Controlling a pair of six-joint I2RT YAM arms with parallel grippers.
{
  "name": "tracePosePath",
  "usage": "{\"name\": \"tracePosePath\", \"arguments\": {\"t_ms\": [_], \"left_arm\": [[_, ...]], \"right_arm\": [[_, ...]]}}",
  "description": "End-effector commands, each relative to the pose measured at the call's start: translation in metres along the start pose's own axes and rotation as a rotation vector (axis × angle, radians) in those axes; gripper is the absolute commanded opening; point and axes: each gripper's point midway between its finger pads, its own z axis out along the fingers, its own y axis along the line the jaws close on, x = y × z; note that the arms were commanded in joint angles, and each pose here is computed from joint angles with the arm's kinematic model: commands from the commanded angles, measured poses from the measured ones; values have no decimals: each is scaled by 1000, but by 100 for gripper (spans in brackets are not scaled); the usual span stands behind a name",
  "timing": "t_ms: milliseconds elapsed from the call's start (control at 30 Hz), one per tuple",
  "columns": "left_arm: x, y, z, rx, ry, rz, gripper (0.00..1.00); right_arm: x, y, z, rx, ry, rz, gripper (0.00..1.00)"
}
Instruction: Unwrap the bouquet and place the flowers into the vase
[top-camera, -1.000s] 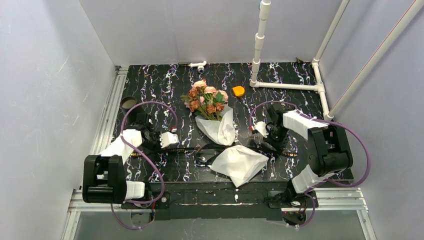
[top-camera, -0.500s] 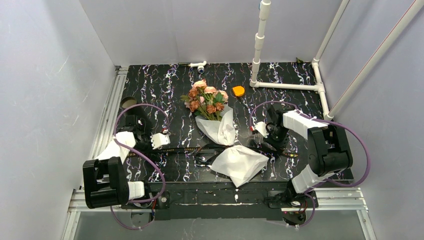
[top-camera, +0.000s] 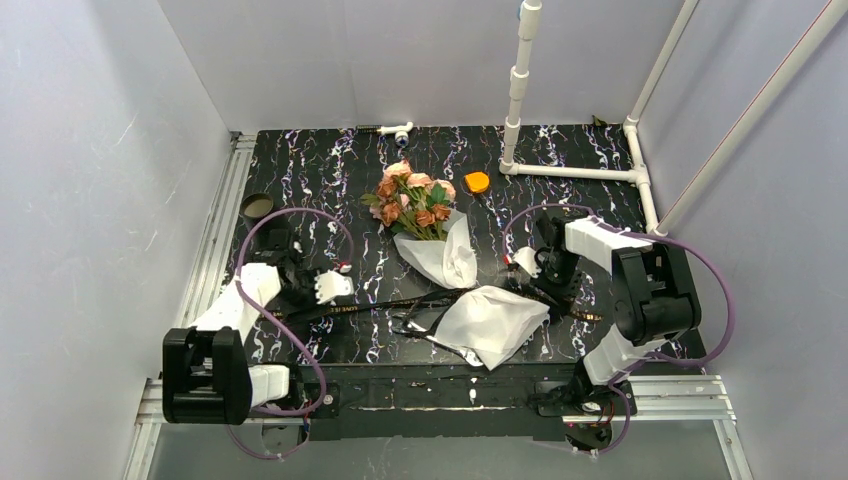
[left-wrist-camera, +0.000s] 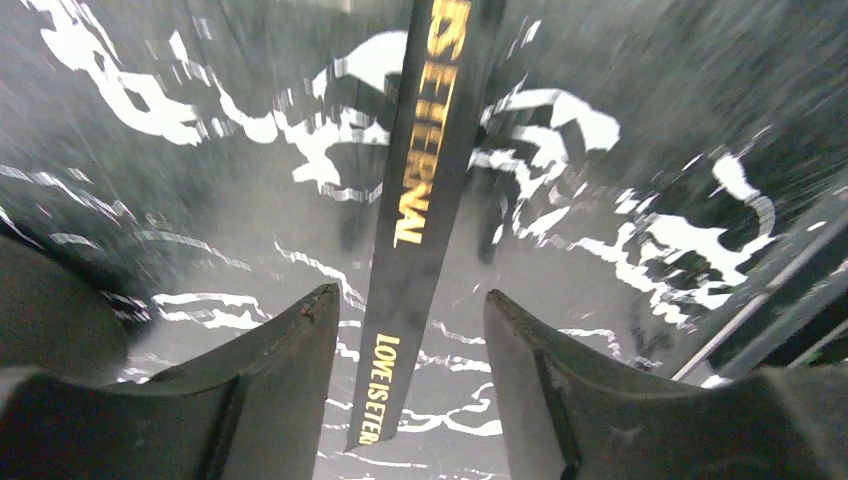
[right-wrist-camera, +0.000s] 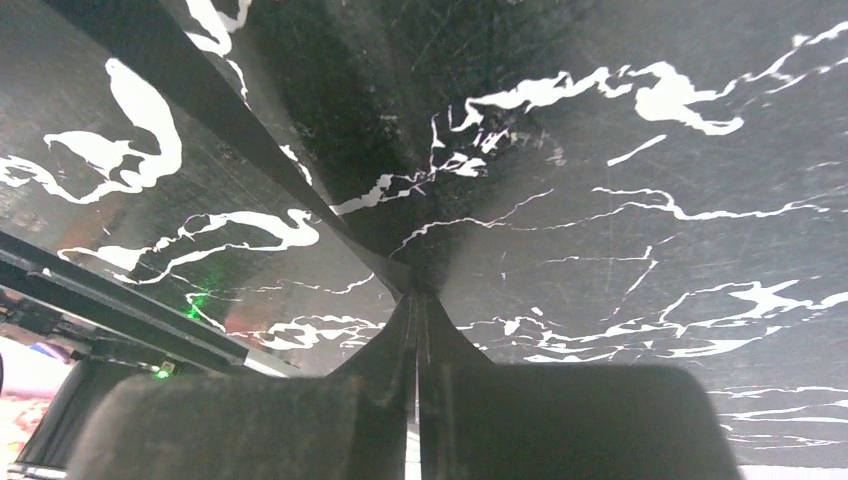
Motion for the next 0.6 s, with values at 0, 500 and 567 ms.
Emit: {"name": "tracePosePath", "arguments": {"t_ms": [0,500,567], "left_arm": [[-59,-15,-20,55,-154,-19,58],[-181,-22,12,93,-270,54,67],[-188,-18,19,72,-260,52,66]], "right_arm": [[9,17,20,-109,47,35,1],[-7,13,19,-130,10,59,1],[-7,13,18,-129,10,58,1]]}}
